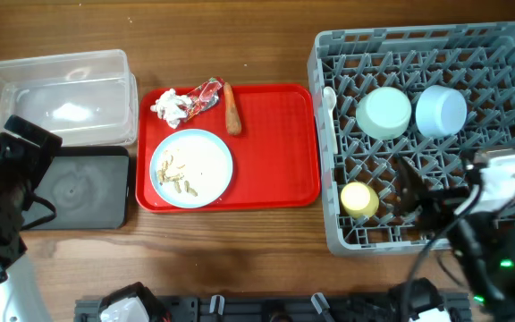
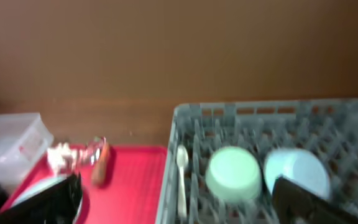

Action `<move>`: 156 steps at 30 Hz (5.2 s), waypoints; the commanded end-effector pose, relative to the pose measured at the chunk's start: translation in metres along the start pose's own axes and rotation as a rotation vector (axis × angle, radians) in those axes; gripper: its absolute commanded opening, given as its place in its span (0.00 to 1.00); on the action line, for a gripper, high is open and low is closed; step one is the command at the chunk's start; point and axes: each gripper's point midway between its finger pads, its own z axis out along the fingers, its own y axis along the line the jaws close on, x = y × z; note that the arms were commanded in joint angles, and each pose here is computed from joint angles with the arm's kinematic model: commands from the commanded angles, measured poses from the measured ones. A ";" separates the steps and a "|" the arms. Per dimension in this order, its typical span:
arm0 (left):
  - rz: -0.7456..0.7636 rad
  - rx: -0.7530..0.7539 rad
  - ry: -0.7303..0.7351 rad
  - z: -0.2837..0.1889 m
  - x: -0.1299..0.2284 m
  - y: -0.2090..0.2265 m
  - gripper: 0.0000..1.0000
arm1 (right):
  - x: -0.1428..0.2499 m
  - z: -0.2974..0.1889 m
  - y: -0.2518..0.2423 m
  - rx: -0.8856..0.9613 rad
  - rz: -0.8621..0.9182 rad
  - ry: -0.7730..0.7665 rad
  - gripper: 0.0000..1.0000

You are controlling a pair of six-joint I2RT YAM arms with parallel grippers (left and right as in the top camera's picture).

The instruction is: Sort waste into correct bins and load items into the dishwasher rack

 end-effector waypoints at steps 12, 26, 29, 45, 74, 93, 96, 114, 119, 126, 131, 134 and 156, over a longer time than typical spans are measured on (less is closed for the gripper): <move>-0.015 -0.015 -0.015 0.000 -0.004 0.003 1.00 | 0.141 0.070 -0.013 -0.072 0.197 -0.256 1.00; -0.015 -0.015 -0.015 0.000 -0.004 0.003 1.00 | 0.146 0.073 -0.012 -0.078 0.160 -0.262 1.00; -0.015 -0.015 -0.015 0.000 -0.004 0.003 1.00 | 0.146 0.073 -0.012 -0.078 0.160 -0.262 1.00; 0.310 0.331 0.349 0.066 0.096 -0.130 0.88 | 0.146 0.073 -0.012 -0.077 0.160 -0.262 1.00; 0.707 0.237 0.497 0.217 0.287 -0.235 0.09 | 0.146 0.073 -0.012 -0.078 0.160 -0.262 1.00; -0.055 -0.672 0.494 0.173 0.145 0.056 0.13 | 0.146 0.073 -0.012 -0.078 0.159 -0.262 1.00; -0.101 -0.712 0.488 0.177 0.140 0.074 0.41 | 0.146 0.073 -0.012 -0.078 0.160 -0.262 1.00; 0.701 0.070 0.348 0.210 0.204 -0.146 0.95 | 0.146 0.073 -0.012 -0.078 0.160 -0.262 1.00; 0.712 0.041 0.321 0.263 0.225 -0.154 0.96 | 0.146 0.073 -0.012 -0.078 0.160 -0.262 1.00; 0.692 0.018 0.310 0.290 0.223 -0.150 0.46 | 0.146 0.073 -0.012 -0.078 0.160 -0.262 1.00; 0.669 0.105 0.313 0.244 0.202 -0.179 0.04 | 0.146 0.073 -0.012 -0.077 0.160 -0.262 1.00; 0.631 0.151 0.261 0.205 0.170 -0.191 0.04 | 0.146 0.073 -0.012 -0.078 0.160 -0.262 1.00; 0.800 0.304 0.276 0.202 0.167 -0.205 0.84 | 0.146 0.073 -0.012 -0.078 0.160 -0.262 1.00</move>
